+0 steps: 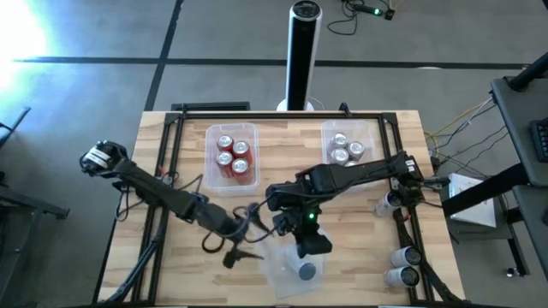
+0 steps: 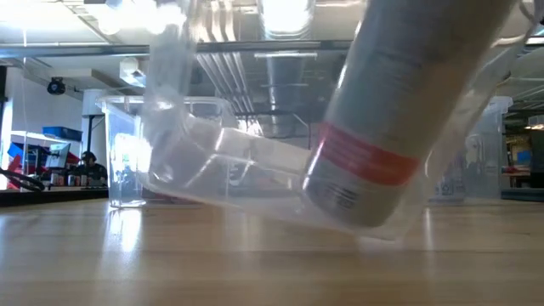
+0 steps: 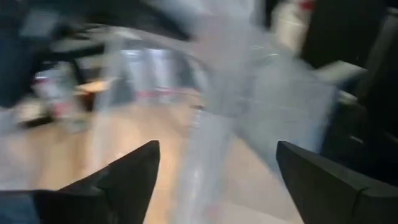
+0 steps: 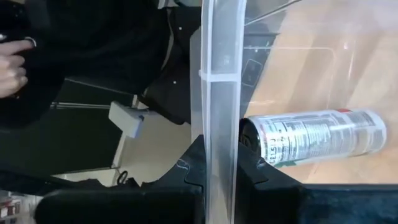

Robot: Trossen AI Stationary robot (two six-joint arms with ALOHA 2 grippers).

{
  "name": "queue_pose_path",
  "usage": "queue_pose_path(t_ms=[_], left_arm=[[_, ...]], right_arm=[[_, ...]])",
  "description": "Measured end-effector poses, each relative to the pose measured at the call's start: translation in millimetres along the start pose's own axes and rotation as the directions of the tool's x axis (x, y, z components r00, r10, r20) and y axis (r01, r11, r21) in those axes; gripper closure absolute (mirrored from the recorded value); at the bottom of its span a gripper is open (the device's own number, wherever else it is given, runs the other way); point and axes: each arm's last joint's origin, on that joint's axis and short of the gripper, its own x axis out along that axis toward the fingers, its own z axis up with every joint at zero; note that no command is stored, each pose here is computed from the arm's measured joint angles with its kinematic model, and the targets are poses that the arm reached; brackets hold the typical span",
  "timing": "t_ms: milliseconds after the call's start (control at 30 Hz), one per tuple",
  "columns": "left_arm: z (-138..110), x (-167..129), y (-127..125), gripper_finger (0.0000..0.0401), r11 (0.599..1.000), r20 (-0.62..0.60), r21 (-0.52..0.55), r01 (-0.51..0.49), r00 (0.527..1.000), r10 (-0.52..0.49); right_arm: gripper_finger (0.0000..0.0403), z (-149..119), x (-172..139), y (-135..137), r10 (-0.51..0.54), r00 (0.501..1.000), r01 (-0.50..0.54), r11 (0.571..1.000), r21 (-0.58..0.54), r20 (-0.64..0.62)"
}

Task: Sort soda cans
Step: Adjust the middle transparent bin on the table

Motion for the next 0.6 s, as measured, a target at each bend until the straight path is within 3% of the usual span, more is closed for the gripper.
queue_pose_path(t_ms=[200,400,467,600], left_arm=[[11.4,26.7,-4.2,0.0179,0.994,-0.08,0.001,0.109,0.991,-0.108],[16.3,43.0,-7.2,0.0345,0.987,-0.079,-0.016,0.161,0.984,-0.162],[15.5,44.3,-7.4,0.0385,0.986,-0.077,-0.039,0.163,0.983,-0.166],[15.2,44.7,-5.8,0.0386,0.989,-0.02,-0.048,0.143,0.989,-0.144]], right_arm=[[0.0369,2.3,-0.6,-0.1,-0.089,0.996,0.088,0.996,0.017,0.025],[0.0327,-1.3,-3.6,11.5,-0.255,0.965,0.254,0.967,0.022,0.056],[0.0309,-4.9,-6.5,22.8,-0.348,0.934,0.349,0.937,-0.002,0.084],[0.0271,-17.5,-10.9,55.7,-0.563,0.81,0.571,0.821,-0.008,0.165]])
